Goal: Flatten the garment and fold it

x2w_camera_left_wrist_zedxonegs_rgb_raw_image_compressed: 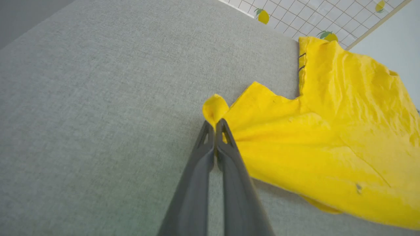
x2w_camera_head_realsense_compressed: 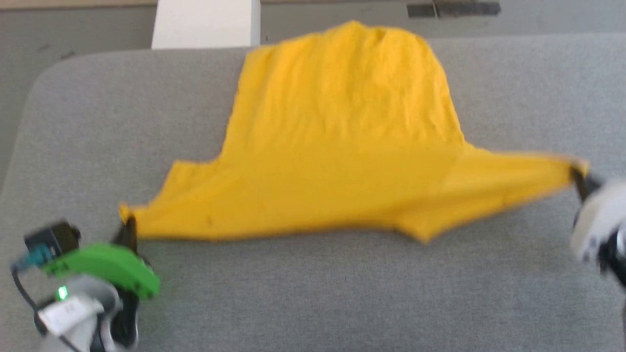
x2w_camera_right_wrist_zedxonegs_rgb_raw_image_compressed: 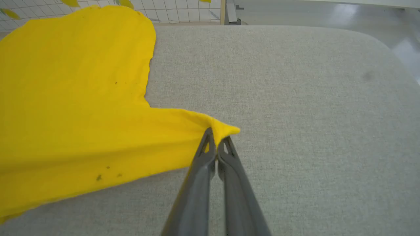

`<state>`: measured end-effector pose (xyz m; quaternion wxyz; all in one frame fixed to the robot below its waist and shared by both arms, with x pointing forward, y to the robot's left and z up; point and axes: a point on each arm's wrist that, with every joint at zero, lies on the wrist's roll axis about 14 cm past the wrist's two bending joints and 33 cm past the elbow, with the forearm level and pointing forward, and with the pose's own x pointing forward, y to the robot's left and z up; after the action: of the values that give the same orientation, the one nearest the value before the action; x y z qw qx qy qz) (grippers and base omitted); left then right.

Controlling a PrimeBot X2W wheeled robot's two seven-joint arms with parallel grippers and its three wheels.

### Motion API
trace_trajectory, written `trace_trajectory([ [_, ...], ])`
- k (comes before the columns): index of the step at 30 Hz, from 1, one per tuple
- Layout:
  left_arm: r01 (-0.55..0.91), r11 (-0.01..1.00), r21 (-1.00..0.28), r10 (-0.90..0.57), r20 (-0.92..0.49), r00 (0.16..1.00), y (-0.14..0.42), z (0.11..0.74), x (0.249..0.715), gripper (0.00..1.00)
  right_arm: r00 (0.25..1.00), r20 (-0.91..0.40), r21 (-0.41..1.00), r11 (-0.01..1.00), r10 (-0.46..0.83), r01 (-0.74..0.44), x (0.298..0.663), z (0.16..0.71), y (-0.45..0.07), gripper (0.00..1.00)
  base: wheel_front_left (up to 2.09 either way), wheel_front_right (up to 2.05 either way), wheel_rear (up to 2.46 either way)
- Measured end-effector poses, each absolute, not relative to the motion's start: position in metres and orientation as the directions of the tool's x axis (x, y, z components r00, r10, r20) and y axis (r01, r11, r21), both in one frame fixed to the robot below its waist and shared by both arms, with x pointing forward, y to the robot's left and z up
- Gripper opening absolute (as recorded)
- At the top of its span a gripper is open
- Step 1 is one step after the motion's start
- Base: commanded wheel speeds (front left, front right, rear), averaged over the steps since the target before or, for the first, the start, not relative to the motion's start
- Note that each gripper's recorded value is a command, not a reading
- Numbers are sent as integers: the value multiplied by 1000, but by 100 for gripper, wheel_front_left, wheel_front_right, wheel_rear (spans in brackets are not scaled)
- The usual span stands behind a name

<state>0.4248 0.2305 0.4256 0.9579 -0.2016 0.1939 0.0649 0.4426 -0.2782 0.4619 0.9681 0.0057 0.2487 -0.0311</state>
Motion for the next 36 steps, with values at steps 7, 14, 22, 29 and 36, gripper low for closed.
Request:
trace_trajectory([
  [7, -264, 895, -361, 50, -505, 862, 227, 412, 358, 0, 774, -619, 62, 973, -136, 221, 345, 428, -284, 0, 0, 0, 0],
  [14, -303, 898, -320, 41, -624, 781, 221, 394, 308, 0, 703, -684, 55, 947, -195, 316, 288, 422, -295, 0, 0, 0, 0],
  [22, -306, 912, -273, 31, -697, 716, 212, 376, 286, 0, 666, -727, 108, 928, -171, 356, 266, 394, -293, 0, 0, 0, 0],
  [29, -303, 908, -288, 34, -672, 740, 206, 376, 289, 0, 657, -744, 144, 932, -120, 334, 263, 366, -273, 0, 0, 0, 0],
  [36, -222, 897, -383, 19, -468, 884, 204, 426, 330, 0, 797, -581, 159, 938, -163, 308, 302, 416, -283, 0, 0, 0, 0],
])
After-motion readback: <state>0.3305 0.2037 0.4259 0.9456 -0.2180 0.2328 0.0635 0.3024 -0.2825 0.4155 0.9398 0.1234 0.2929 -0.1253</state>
